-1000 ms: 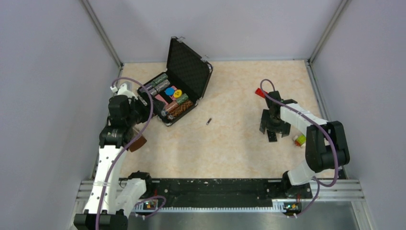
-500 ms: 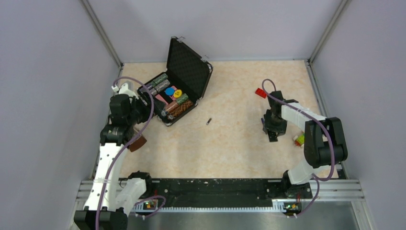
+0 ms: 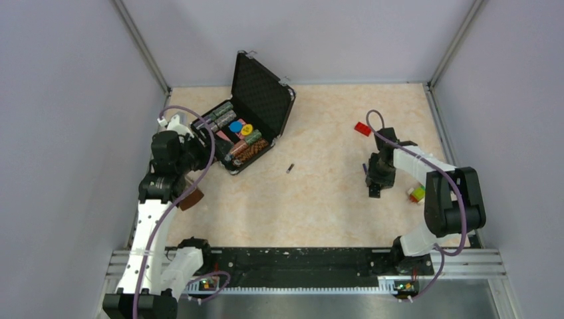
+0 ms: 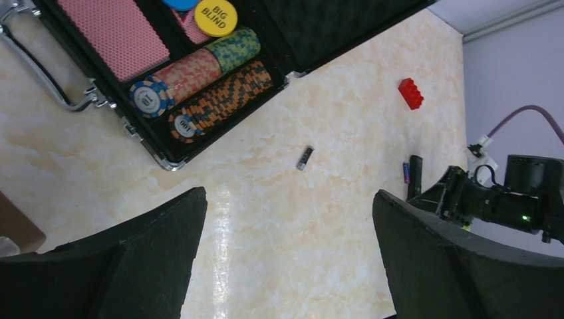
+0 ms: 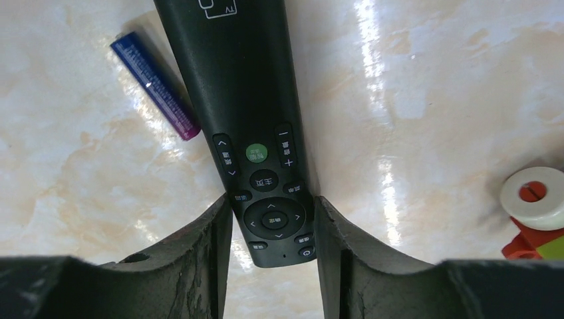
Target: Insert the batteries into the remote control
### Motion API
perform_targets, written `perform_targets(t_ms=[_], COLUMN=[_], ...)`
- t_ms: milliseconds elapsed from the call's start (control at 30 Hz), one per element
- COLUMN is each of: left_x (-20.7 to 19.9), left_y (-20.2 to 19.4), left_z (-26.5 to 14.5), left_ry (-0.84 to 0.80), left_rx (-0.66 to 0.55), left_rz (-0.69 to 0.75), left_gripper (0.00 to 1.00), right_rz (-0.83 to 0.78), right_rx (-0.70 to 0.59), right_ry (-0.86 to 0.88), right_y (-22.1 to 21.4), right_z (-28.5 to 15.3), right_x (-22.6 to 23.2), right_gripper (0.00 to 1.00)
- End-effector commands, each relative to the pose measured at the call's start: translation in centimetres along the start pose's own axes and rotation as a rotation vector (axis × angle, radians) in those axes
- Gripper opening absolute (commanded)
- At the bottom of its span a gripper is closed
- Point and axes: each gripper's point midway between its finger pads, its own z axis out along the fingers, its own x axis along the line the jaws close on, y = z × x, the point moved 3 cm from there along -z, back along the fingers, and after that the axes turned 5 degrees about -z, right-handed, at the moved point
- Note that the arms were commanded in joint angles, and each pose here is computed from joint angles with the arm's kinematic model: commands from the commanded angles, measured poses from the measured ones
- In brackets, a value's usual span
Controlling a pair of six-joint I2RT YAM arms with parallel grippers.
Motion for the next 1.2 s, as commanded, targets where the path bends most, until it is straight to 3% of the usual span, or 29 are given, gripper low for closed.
perform_targets(t_ms=[0, 267, 700, 1000, 1167], left_x=[-2.8, -3.6, -5.8, -11.7, -13.3], left_y=[0.5, -1.3, -2.7, -4.1, -4.8], left_z=[-0.8, -0.5, 0.5, 0.6, 1.2], left_ry=[-0.175, -0.298, -0.434, -0.587, -0.616], left_rx=[-0.015, 0.050, 0.117, 0.167, 0.230], left_rz=[0.039, -0.003, -0.081, -0.132, -0.131], left_gripper=[0.98, 0.97, 0.96, 0.94, 0.92], right_rz=[0.035, 0.072, 0.116, -0.082, -0.101], right_rx=[-0.022, -0.083, -0.122, -0.127, -0.098], right_ry=[0.122, 0.310, 0.872, 1.238, 1.470], right_y=[-0.2, 0.3, -1.0, -3.7, -5.1], right_z=[-1.3, -5.3, -13.6, -21.6, -26.3], right_x=[1.5, 3.6, 9.6, 16.7, 20.0], right_gripper=[0.36, 0.36, 0.35, 0.35, 0.36])
